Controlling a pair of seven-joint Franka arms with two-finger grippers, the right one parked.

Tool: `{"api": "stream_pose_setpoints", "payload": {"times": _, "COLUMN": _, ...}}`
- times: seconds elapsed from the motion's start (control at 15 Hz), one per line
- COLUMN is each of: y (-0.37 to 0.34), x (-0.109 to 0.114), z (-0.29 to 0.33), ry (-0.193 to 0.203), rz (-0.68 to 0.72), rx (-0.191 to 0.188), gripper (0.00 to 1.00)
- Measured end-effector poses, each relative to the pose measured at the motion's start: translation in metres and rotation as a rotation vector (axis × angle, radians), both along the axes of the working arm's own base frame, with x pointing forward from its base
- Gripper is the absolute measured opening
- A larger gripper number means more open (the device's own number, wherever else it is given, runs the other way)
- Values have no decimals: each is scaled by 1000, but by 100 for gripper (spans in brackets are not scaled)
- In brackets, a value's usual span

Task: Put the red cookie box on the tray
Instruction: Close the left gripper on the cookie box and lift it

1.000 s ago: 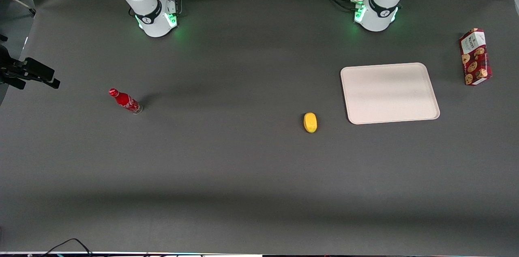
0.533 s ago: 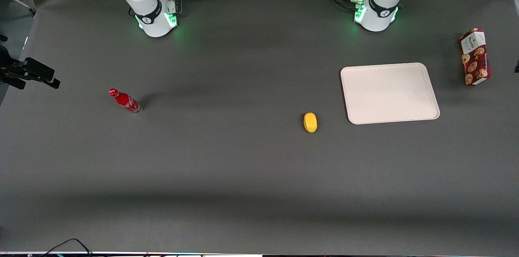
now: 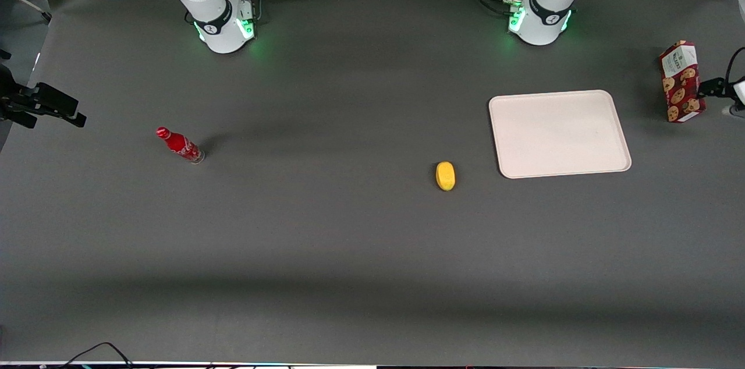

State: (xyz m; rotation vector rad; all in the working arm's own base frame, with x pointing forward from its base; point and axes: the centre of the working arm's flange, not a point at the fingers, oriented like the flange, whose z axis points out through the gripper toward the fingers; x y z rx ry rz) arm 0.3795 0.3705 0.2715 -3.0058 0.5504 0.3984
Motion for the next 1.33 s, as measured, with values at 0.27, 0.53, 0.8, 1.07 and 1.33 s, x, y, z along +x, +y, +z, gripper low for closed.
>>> {"api": "stream_pose_setpoints", "payload": {"times": 0.27, "y": 0, "x": -42, "z": -30, "ry": -11, "rz": 14, "rx": -19, "gripper": 100}}
{"api": "stream_pose_setpoints", "payload": {"times": 0.53, "y": -7, "x": -57, "z": -45, "ry": -44, "rz": 26, "rx": -24, "gripper": 87}}
{"api": "stream_pose_setpoints", "payload": {"times": 0.8, "y": -6, "x": -58, "z": -45, "ry": -68, "rz": 51, "rx": -24, "gripper": 46}}
{"api": "stream_pose_setpoints", "payload": {"times": 1.07, "y": -3, "x": -56, "z": -42, "ry": -78, "rz": 56, "rx": -19, "gripper": 19}}
{"api": "stream_pose_setpoints", "payload": {"times": 1.33, "y": 9, "x": -24, "z": -11, "ry": -84, "rz": 61, "rx": -50, "gripper": 15}}
